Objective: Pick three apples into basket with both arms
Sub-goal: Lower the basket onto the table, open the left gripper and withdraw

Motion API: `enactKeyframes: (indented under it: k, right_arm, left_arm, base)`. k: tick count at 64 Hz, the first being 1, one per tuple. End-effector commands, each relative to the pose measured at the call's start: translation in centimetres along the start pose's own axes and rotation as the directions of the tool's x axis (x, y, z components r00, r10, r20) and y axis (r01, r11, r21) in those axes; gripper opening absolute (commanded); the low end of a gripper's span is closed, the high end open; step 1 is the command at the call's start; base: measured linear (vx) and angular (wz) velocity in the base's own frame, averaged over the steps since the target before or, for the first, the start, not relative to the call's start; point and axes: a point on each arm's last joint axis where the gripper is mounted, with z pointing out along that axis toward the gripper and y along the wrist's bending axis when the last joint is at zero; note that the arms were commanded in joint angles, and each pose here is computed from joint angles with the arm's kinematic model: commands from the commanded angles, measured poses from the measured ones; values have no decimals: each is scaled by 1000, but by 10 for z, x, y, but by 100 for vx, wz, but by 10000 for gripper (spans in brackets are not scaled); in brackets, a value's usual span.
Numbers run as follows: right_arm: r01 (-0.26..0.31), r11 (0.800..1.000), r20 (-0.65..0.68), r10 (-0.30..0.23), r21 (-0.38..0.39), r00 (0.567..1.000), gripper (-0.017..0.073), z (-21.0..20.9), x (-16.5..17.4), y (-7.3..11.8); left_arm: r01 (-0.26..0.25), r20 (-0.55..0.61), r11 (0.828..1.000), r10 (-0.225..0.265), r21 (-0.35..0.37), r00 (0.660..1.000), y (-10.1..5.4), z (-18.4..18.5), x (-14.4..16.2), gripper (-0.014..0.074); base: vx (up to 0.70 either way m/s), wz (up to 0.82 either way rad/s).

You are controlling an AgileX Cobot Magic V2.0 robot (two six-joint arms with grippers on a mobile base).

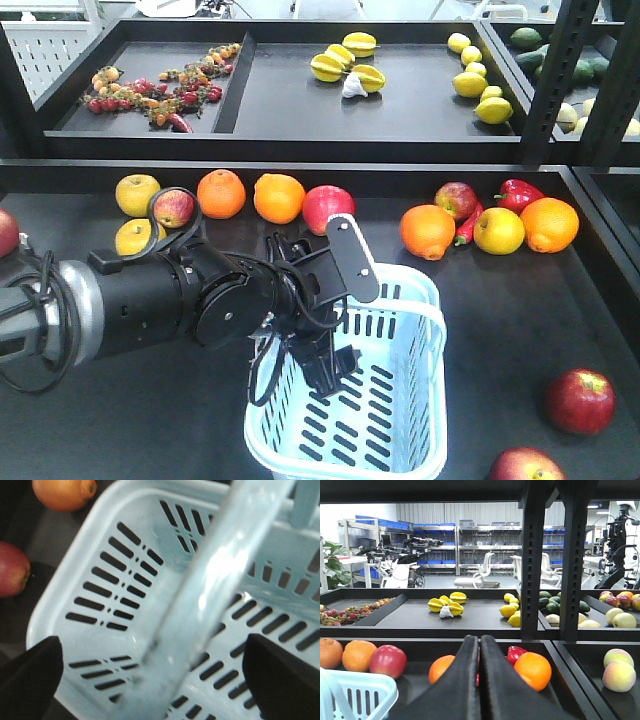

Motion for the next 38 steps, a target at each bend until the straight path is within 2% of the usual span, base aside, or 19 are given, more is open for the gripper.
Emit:
enactKeyframes:
  k: [1, 8, 23, 32, 38]
  right_arm:
    - [10, 1000, 68, -10, 2, 998, -9, -1, -2, 0]
    - [10, 1000, 68, -10, 2, 998, -9, -1, -2, 0]
    - [10, 1000, 68, -10, 2, 998, -9, -1, -2, 0]
    - [10, 1000, 68, -10, 2, 998, -9, -1, -2, 0]
    - [10, 1000, 68, -10, 2, 998, -9, -1, -2, 0]
  left_arm:
    - [26, 100, 999, -21, -44, 995, 9, -30, -20, 720]
    - [38, 121, 998, -31, -55, 992, 11, -46, -24, 717]
    - [133, 155, 989, -122, -61, 980, 15, -95, -28, 706]
    - [223, 121, 972, -213, -72, 969, 16, -129, -22, 697]
    - [266, 73, 957, -259, -118, 963, 18, -149, -14, 691]
  base:
    - [0, 0]
    - [0, 0]
    - [0, 0]
    - [0, 0]
    - [0, 0]
